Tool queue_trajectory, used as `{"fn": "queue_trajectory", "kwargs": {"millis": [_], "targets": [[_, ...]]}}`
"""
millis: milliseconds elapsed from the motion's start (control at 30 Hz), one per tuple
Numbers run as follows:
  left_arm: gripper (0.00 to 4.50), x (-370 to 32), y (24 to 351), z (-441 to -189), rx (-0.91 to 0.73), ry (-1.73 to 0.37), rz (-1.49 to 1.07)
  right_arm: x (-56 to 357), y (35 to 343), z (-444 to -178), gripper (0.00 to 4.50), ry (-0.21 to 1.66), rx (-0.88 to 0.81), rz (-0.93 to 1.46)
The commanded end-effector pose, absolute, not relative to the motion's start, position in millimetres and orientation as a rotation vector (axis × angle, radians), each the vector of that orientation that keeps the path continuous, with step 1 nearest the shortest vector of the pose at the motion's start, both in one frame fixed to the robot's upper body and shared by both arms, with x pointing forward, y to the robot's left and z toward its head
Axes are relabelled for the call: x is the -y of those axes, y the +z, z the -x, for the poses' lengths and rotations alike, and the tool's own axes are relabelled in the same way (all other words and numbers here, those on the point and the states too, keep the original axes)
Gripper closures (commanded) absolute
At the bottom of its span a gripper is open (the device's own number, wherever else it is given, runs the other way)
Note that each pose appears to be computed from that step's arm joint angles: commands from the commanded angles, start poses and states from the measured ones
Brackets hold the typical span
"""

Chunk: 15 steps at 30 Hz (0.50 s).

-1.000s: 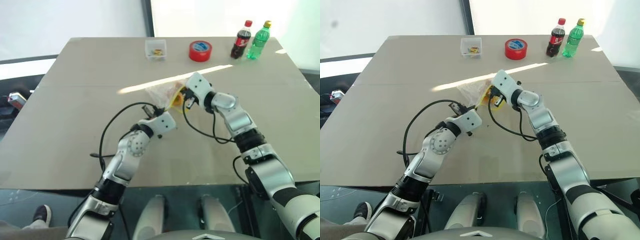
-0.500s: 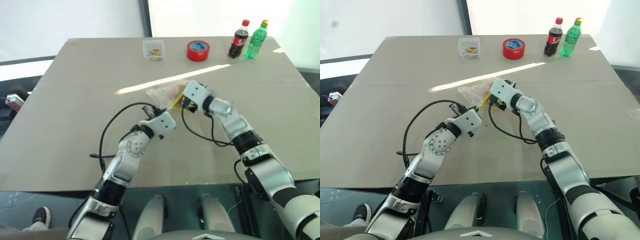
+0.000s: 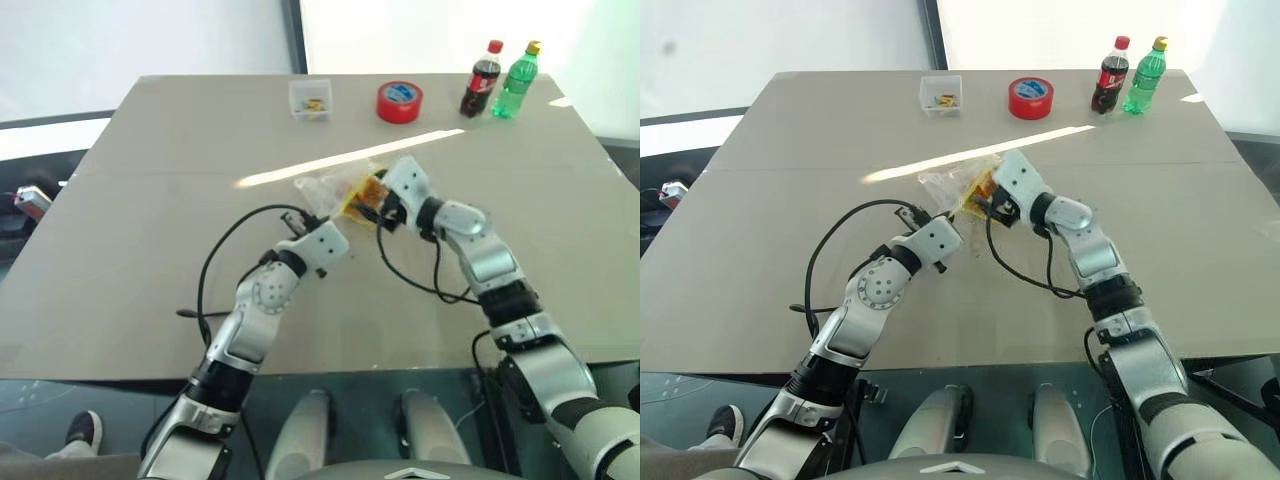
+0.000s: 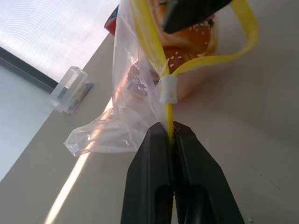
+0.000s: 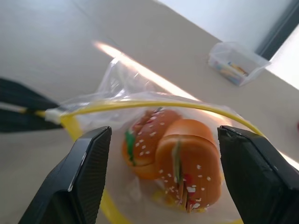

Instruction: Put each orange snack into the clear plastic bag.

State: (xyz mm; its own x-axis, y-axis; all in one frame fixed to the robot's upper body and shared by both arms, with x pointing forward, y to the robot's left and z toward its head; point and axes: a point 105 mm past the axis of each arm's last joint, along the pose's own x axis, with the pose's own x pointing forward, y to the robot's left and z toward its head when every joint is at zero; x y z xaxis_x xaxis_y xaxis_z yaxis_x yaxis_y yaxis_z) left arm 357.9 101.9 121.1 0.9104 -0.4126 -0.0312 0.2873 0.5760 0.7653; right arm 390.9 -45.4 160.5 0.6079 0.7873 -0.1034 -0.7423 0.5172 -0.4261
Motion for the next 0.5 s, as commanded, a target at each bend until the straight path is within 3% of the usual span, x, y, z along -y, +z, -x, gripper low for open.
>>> {"fn": "queue_trajectory", "kwargs": {"millis": [33,233,333,500], "targets": [[4.5,-104,129,-358,0.184,-0.388,-0.853,53,171,-370,0.81,1.066,0.116,0.519],[4.5,-105,128,-357,0.178,-0.391,-0.852,89,152,-359,0.81,1.137,-0.045,0.628],[4.5,-105,128,-357,0.177,-0.391,-0.852,111,149,-380,0.81,0.995,-0.053,0.781],[4.5,-104,127,-357,0.175,-0.395,-0.85,116,161,-417,0.81,0.747,0.079,0.959]]}}
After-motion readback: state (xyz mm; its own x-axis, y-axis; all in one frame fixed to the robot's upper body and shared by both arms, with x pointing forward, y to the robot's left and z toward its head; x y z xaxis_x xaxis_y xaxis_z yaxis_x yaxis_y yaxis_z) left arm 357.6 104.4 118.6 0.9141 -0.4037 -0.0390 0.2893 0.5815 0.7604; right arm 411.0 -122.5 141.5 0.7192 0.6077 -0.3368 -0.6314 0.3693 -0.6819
